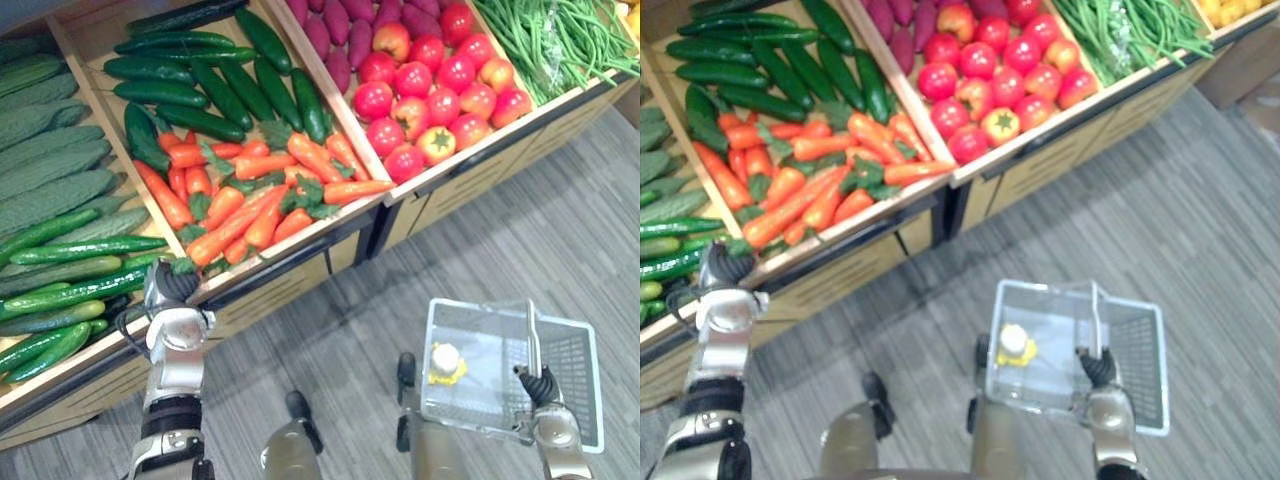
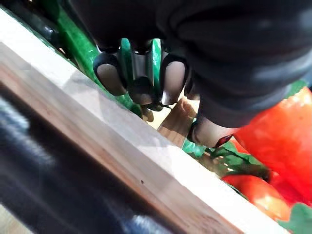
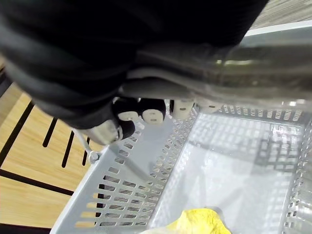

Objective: Pick vegetable in the basket

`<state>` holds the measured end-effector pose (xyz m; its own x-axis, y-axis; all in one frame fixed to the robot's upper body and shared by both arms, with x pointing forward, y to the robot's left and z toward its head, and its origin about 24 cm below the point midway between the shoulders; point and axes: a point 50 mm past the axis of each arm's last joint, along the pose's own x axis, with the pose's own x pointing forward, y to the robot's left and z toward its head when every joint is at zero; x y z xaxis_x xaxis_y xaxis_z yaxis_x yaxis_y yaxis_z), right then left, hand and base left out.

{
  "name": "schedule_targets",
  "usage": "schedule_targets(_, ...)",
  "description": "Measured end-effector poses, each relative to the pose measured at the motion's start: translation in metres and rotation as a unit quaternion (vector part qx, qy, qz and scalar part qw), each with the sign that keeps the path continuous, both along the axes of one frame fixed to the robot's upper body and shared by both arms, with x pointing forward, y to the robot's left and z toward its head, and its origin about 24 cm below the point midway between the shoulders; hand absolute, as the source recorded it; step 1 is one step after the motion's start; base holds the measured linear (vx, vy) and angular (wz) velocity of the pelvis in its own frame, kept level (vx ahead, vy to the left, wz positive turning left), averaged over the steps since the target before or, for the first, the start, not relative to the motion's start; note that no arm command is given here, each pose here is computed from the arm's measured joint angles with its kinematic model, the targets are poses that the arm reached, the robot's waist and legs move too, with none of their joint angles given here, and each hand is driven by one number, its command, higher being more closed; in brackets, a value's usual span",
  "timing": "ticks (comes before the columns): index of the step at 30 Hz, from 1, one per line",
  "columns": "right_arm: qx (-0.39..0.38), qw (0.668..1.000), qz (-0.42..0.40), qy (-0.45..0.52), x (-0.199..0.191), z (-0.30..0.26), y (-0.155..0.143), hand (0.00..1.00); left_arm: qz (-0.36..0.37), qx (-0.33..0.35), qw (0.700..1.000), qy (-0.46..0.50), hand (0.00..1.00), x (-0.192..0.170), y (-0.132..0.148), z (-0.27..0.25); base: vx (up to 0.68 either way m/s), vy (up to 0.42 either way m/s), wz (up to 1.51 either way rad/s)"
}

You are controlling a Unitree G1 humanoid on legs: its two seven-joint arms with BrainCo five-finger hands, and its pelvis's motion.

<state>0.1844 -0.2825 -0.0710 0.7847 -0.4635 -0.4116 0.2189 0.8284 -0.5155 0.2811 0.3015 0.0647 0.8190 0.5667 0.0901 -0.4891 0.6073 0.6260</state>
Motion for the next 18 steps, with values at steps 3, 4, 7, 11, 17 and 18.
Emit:
schedule_targets(3,0.004,1.000,-0.002,0.005,-0.001,-0.003,0.002,1.00,-0.023,0.002,1.000,-0.009,1.00,-0.003,-0.012,0.000,0.00,0.000,0.00)
schedule_targets(4,0.007,1.000,-0.002,0.008,-0.002,-0.004,0.002,1.00,-0.030,0.000,0.999,-0.016,1.00,-0.004,-0.018,0.001,0.00,0.000,0.00)
schedule_targets(7,0.007,1.000,-0.003,0.009,-0.003,-0.005,0.003,1.00,-0.042,0.008,0.999,-0.027,0.00,-0.006,-0.028,0.004,-0.04,-0.030,-0.02)
schedule_targets(11,0.008,1.000,-0.006,0.009,-0.003,-0.005,0.002,1.00,-0.052,0.015,0.997,-0.050,0.00,-0.009,-0.035,0.012,-0.03,-0.036,-0.01)
schedule_targets(17,0.008,1.000,-0.007,0.010,-0.004,-0.006,0.002,1.00,-0.080,0.051,0.991,-0.099,0.00,-0.015,-0.053,0.036,-0.01,-0.018,0.02)
schedule_targets(18,0.009,1.000,-0.007,0.011,-0.004,-0.006,0.002,1.00,-0.081,0.059,0.990,-0.097,0.00,-0.015,-0.055,0.037,0.00,0.000,0.00)
